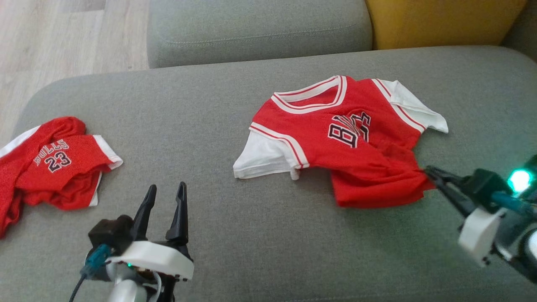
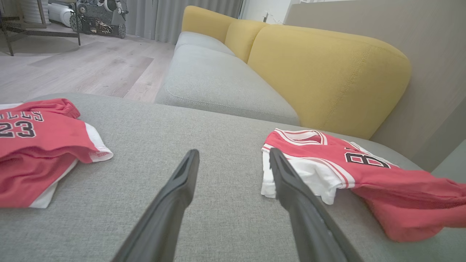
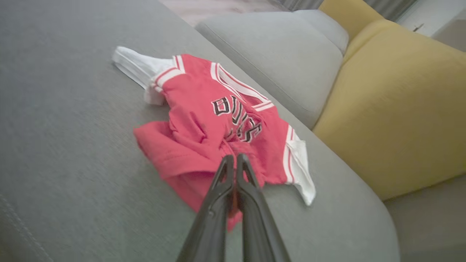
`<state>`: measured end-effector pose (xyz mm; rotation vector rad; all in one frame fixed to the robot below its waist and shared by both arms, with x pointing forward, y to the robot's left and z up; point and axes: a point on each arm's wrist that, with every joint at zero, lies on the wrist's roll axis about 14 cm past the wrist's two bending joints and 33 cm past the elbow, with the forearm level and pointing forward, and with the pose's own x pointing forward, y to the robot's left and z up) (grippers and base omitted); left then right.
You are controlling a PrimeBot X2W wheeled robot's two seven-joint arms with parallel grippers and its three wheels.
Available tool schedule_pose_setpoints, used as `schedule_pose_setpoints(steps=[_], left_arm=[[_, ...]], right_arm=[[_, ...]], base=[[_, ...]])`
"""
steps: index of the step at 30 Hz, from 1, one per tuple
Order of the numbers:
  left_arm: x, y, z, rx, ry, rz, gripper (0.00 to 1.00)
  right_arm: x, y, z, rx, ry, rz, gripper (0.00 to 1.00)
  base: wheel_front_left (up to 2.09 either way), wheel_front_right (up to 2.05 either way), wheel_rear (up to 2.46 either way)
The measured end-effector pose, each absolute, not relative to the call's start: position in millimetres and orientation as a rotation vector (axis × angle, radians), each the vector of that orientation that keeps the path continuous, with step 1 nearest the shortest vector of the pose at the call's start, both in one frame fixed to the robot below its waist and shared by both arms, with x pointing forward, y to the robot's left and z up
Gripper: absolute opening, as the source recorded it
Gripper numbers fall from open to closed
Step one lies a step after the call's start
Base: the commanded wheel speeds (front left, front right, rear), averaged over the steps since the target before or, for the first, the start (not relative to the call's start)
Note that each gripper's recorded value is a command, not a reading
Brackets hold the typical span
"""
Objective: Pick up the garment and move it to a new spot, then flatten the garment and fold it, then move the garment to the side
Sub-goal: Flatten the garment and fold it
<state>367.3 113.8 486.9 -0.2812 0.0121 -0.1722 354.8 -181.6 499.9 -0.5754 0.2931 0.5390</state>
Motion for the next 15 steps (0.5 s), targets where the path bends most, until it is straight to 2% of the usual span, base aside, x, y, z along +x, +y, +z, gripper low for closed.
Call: schedule_pose_setpoints(steps=[4, 5, 6, 11, 15], left_arm=[[367.4, 110.9, 486.5, -0.281, 0.015, -0.180, 1.00], [367.1, 109.4, 486.5, -0.281, 0.015, -0.185, 1.00], [366.7, 107.8, 486.4, -0.281, 0.016, -0.190, 1.00], [366.1, 103.7, 485.3, -0.281, 0.021, -0.202, 1.00], [367.4, 102.9, 482.9, -0.281, 0.029, -0.204, 1.00]], right_arm=[[360.7, -218.2, 501.6, -0.625, 0.326, 0.409, 0.00], [361.0, -226.8, 497.7, -0.602, 0.353, 0.369, 0.26], [358.7, -230.2, 491.8, -0.584, 0.376, 0.347, 1.00], [344.6, -251.4, 459.7, -0.497, 0.497, 0.192, 1.00], [353.0, -277.3, 479.8, -0.452, 0.428, 0.002, 1.00]], base=[[0.00, 0.00, 0.00], [0.00, 0.00, 0.00], [0.00, 0.00, 0.00], [0.00, 0.00, 0.00], [0.00, 0.00, 0.00]])
